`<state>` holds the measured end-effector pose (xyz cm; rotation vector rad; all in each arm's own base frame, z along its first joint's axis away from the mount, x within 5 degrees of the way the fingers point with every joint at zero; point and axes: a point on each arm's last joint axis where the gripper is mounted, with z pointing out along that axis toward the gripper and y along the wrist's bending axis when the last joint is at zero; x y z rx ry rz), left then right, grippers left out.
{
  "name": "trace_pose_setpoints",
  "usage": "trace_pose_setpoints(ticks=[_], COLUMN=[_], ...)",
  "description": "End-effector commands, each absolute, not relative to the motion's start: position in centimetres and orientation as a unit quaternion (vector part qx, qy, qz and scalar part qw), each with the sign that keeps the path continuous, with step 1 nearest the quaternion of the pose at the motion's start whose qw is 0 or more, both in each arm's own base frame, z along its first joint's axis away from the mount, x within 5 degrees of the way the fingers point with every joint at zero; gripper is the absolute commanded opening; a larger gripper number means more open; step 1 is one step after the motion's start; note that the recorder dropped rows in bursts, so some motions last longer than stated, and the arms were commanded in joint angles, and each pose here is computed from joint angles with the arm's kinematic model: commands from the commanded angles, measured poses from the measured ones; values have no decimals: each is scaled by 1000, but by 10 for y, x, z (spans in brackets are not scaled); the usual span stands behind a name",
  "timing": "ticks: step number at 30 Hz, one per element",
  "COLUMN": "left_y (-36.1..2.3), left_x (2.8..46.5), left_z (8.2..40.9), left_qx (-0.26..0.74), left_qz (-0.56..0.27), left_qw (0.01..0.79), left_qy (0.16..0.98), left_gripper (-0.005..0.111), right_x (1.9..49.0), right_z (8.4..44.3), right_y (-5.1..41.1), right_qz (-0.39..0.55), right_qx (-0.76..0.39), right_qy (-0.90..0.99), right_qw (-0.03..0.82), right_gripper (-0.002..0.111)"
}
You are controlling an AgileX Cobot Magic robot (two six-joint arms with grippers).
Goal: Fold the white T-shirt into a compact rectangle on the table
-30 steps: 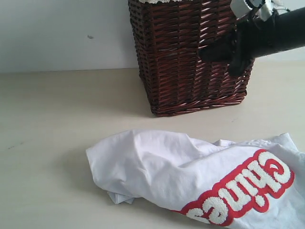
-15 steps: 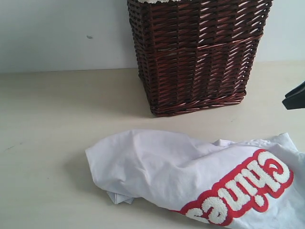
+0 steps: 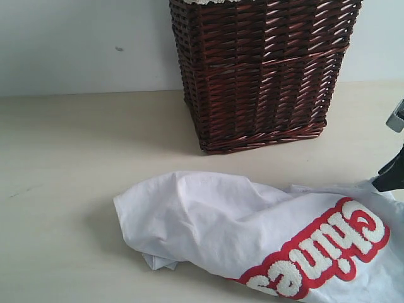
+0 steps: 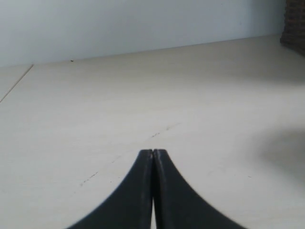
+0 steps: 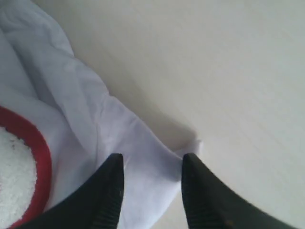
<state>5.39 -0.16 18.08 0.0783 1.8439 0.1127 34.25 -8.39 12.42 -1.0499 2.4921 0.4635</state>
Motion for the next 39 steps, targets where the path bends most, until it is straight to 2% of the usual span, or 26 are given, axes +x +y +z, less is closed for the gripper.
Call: trace_pose_setpoints(ticks=[1,5,6,10,14,19,23,25,26,27,28,30,36,37,39], left_y=[-2,-2,-2,-2,-2,-2,-2,-2,-2,-2,-2,-2,-2,-2,-2], left_x=[54,54,54,54,54,54,54,54,54,54,54,54,54,54,54], left_z=[182,182,182,182,182,182,182,182,182,182,182,182,182,182,182], left_qx=[35,35,35,35,35,35,35,35,35,35,35,35,35,35,35], left_qz=[47,47,47,47,47,47,47,47,47,47,47,47,47,47,47], left_qw=[607,607,607,607,607,607,607,607,607,607,607,607,607,607,607], left_qy=[792,792,792,792,792,792,792,792,792,792,792,792,792,792,792], left_gripper=[0,0,0,0,0,0,0,0,0,0,0,0,0,0,0], right_x=[341,343,344,348,356,374,379,371,360,355,348,346,343,343,343], right_z=[118,106,104,110,129,160,161,156,152,150,144,129,95,93,93], right_y=[-85,-88,-88,-87,-85,-97,-103,-94,-85,-83,-83,-91,-94,-94,-94], right_qz=[168,161,160,157,134,33,7,49,99,116,137,125,154,154,156], right_qx=[-373,-365,-362,-359,-363,-300,-261,-324,-384,-398,-398,-383,-361,-363,-361], right_qy=[893,899,900,895,879,874,881,871,859,858,869,889,902,902,902], right_qw=[188,183,183,211,278,381,396,366,323,303,262,219,179,175,176], right_gripper=[40,37,33,0,0,0,0,7,23,33,50,55,49,45,24])
